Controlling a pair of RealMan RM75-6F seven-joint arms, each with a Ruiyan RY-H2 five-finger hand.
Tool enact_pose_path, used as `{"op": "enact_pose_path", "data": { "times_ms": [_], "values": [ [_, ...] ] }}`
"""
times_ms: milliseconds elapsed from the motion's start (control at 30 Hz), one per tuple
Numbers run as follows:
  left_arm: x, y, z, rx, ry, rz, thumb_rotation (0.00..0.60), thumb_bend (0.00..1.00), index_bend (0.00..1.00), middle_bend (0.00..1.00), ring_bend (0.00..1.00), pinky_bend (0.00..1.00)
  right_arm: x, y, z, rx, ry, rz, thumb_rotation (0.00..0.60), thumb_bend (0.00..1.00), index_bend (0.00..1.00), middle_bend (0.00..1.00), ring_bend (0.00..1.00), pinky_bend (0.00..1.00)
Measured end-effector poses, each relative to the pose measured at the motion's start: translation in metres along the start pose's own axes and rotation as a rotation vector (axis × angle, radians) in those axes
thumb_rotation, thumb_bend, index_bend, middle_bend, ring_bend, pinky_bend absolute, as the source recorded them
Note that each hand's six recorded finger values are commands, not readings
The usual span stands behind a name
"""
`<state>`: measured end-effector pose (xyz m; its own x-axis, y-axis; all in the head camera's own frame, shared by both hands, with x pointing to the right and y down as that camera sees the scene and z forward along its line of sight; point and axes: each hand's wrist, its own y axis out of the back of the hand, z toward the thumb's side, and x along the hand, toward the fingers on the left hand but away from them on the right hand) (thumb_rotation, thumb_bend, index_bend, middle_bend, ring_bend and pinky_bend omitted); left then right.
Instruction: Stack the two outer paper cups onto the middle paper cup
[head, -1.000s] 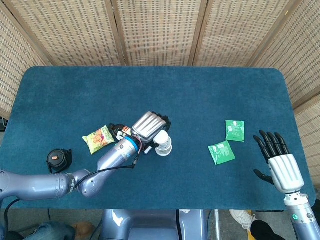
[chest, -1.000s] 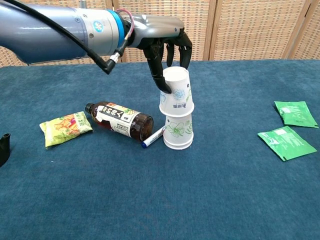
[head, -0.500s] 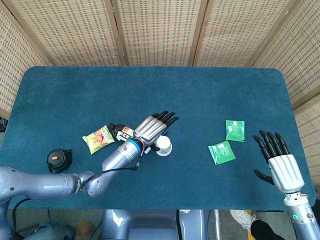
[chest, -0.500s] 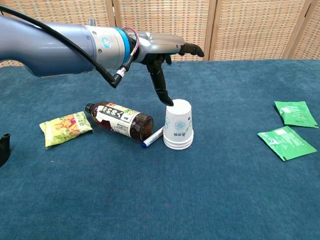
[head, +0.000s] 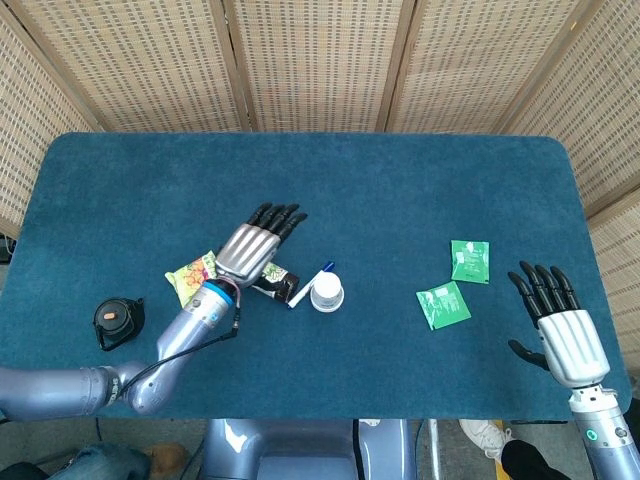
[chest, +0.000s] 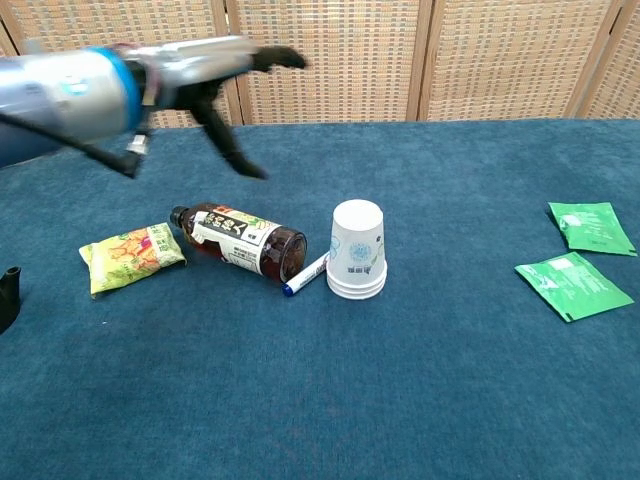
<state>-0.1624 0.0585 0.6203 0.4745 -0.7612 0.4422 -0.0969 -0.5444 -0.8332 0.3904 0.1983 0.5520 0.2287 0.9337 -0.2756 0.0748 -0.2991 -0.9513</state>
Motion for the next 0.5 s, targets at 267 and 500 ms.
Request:
{"op": "enact_pose_path", "data": {
  "times_ms": [267,500],
  "values": [
    [-0.104,-0.003,-0.107,-0.009,0.263,0.110,0.600,0.00,0.00,0.00,0.00,0.00,0.002,0.000,0.003,-0.005,-0.014,-0.010,0.600,0.00,0.06,0.00,0.00,0.00],
    [-0.230,-0.013,-0.169,-0.005,0.493,0.151,0.600,0.00,0.00,0.00,0.00,0.00,0.008,-0.001,0.001,0.026,-0.076,0.025,0.600,0.00,0.00,0.00,0.00,0.00]
  ]
}}
